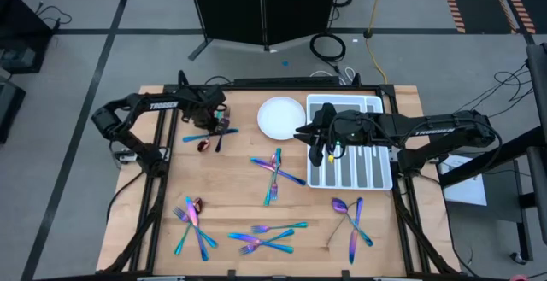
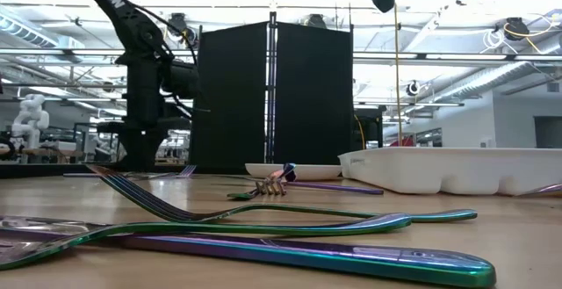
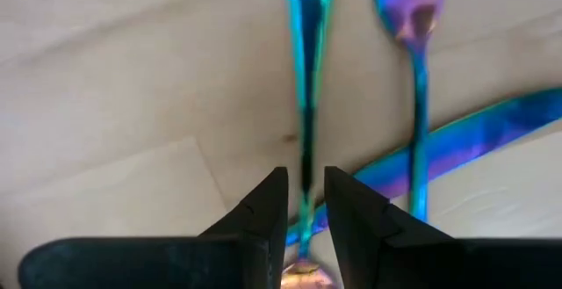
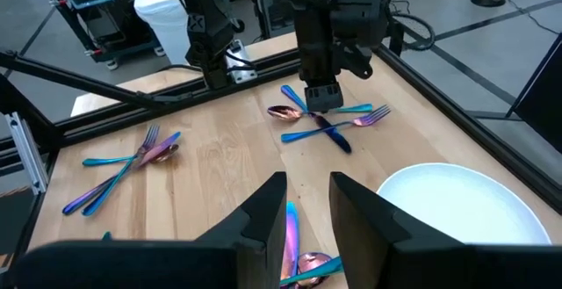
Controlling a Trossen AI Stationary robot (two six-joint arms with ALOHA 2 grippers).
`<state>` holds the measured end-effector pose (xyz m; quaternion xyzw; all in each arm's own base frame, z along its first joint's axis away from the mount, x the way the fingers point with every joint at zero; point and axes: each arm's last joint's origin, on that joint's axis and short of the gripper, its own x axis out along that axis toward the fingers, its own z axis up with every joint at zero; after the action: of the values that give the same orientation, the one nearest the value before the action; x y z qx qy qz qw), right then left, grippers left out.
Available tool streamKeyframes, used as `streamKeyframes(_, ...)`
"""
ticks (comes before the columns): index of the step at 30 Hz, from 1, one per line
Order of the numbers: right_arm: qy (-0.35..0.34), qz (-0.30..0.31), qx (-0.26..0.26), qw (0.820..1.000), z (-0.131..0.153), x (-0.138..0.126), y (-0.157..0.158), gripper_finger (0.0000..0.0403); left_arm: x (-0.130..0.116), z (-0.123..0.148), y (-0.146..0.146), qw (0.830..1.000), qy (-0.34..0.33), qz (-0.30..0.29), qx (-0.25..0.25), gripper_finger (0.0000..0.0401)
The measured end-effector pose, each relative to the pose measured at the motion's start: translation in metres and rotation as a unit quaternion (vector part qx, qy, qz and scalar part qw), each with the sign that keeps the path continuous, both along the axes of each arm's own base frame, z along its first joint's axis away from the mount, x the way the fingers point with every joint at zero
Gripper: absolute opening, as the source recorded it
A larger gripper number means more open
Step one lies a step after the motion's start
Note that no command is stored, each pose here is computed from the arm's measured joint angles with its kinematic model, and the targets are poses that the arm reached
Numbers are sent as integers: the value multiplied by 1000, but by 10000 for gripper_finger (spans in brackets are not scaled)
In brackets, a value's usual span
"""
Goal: Sort silverware
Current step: Put the purple spoon into the white silverware tray
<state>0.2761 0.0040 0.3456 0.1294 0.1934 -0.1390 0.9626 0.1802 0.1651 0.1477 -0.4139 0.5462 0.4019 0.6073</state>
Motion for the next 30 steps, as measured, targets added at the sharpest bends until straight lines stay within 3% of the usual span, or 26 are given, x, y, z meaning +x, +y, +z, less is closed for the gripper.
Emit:
streamKeyframes(21,1,1,-2,1000,0,0,0,82,-2,-5,-7,1000,13,-20,-7,76)
streamKeyframes(30,0,1,-2,1000,0,0,0,82,0,-5,-6,1000,4,-20,1,6)
